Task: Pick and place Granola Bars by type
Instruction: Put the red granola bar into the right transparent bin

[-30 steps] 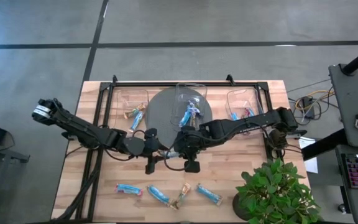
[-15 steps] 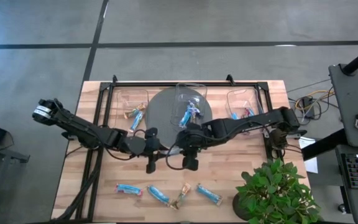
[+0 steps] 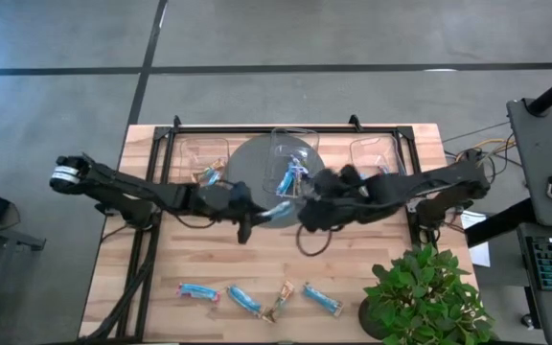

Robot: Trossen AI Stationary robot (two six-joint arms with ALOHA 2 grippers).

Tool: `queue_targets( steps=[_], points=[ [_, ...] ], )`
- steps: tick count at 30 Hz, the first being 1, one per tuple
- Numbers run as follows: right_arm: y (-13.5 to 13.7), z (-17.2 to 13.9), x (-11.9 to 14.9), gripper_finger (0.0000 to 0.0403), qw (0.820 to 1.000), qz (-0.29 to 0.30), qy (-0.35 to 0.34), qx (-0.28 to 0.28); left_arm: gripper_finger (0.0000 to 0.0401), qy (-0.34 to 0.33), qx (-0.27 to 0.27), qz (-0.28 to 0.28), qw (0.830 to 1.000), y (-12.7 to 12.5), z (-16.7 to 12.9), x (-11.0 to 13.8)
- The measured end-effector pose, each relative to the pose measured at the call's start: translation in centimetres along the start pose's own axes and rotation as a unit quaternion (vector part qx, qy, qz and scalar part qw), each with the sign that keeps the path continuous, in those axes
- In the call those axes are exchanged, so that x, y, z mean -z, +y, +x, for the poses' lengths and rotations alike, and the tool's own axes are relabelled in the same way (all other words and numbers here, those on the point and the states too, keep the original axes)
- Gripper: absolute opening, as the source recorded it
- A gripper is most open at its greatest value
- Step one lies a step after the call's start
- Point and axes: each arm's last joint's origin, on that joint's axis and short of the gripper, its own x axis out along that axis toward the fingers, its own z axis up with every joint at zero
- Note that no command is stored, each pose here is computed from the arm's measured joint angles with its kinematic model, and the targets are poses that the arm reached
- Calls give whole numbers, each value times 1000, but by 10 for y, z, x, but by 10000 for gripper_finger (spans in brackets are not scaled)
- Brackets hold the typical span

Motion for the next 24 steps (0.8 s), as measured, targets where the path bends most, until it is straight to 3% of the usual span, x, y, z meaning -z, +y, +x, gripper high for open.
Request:
queue_targets(
  steps=[4, 10, 17, 24],
  points=[
    [-13, -22, -8, 224, 995, 78, -55, 0, 84, -2, 38, -95, 995, 14, 11, -8],
    [-19, -36, -12, 224, 993, 89, -69, -24, 85, -15, 74, -162, 984, 29, 35, -30],
    [-24, -48, -22, 224, 977, 168, -124, -40, 85, -17, 81, -156, 984, 33, 92, -63],
    [-31, -63, -35, 224, 959, 209, -184, -58, 85, 9, 61, -69, 996, 31, 164, -83]
  ],
)
